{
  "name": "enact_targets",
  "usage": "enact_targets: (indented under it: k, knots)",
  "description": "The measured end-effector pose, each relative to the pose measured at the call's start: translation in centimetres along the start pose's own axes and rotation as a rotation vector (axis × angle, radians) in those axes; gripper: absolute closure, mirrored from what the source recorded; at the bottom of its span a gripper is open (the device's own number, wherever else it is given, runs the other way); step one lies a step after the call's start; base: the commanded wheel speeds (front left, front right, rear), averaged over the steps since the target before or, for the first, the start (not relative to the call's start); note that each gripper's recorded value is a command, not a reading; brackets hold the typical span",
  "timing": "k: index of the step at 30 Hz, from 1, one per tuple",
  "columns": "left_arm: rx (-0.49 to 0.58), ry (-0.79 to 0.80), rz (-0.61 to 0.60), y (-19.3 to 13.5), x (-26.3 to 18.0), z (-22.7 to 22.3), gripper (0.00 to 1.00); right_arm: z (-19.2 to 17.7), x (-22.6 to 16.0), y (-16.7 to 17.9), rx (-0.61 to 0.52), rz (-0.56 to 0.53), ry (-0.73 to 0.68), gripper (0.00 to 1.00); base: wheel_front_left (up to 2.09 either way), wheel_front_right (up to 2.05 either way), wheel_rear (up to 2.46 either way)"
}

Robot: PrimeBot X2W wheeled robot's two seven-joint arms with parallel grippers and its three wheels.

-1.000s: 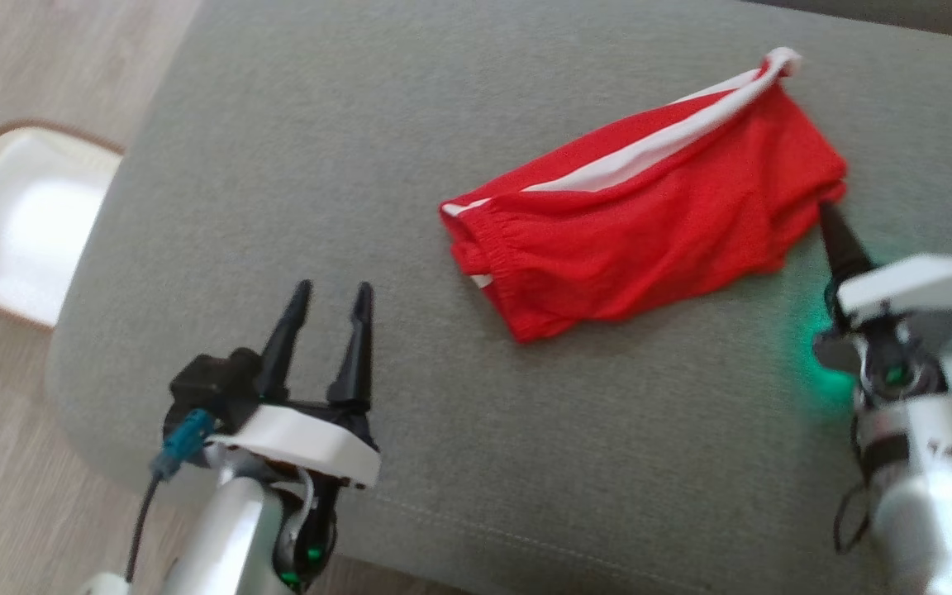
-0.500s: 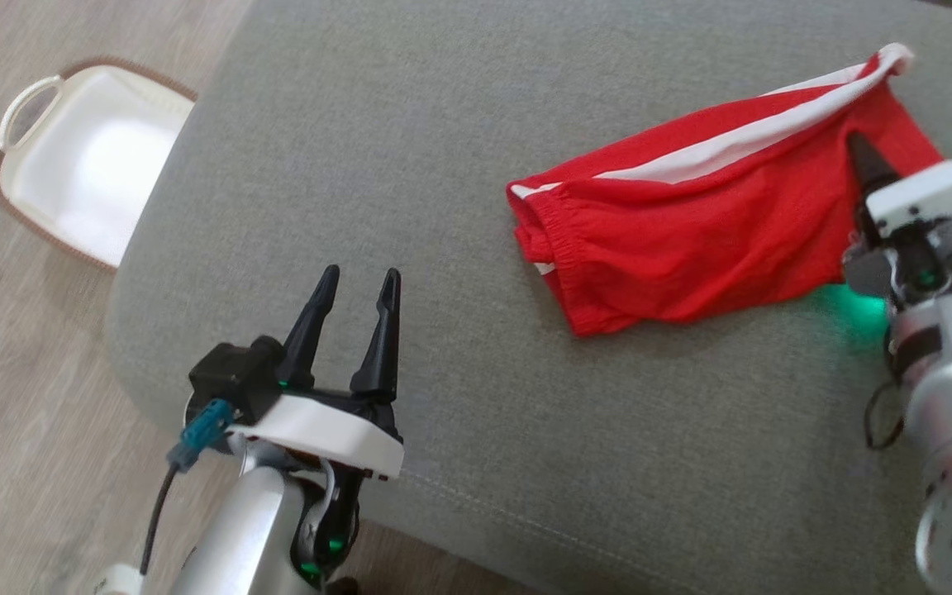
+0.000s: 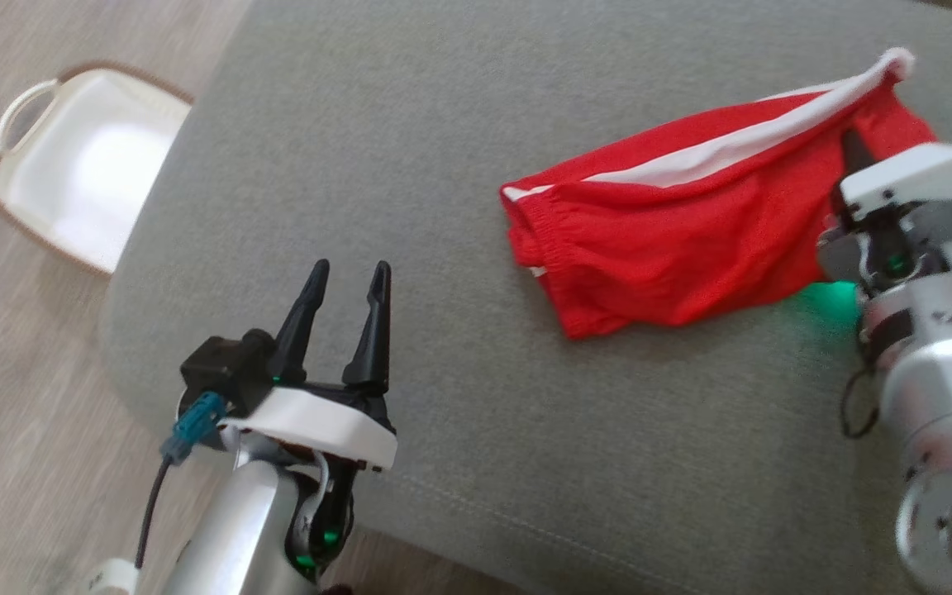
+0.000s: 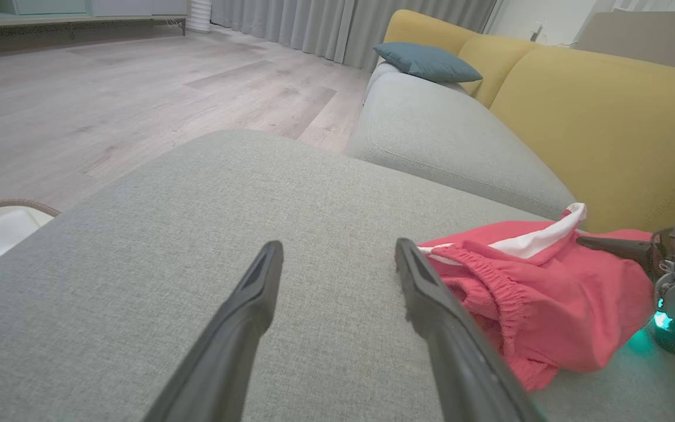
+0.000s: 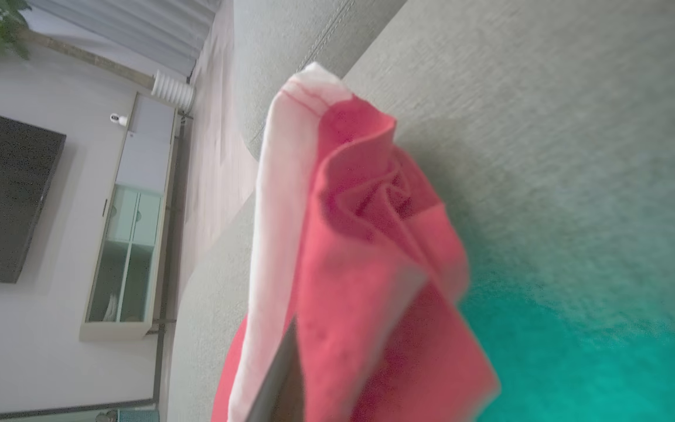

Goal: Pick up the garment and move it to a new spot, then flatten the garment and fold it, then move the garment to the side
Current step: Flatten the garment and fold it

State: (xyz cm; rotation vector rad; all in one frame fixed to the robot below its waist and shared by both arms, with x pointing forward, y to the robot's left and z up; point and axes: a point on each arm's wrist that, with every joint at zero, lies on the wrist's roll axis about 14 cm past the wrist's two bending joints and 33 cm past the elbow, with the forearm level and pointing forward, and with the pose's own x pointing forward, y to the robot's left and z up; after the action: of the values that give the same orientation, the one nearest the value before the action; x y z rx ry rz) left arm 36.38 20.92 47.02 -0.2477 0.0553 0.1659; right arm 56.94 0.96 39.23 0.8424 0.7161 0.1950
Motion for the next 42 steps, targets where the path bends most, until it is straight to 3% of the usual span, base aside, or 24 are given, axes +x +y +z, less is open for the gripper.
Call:
enact_targets:
  k: [5,13,24,42]
  knots:
    - [-0.004,-0.019,-0.034,-0.9,0.4,0.5,0.0,0.5,-2.5,-1.1,0.04,0.0,-0.074,1.0,0.0,0.0,0.0]
    - [-0.011,-0.014,-0.128,-3.7,0.1,0.0,0.0,3.1,-8.9,-6.5,0.134,-0.046,-0.251,1.0,0.0,0.0,0.0]
    - [-0.026,-0.019,-0.219,-6.5,-0.8,-0.1,0.0,2.4,-16.5,-12.1,0.248,-0.108,-0.44,1.0,0.0,0.0,0.0]
    - [-0.011,-0.024,-0.205,-5.7,-2.0,0.0,0.0,2.6,-15.7,-6.0,0.243,0.075,-0.477,1.0,0.0,0.0,0.0]
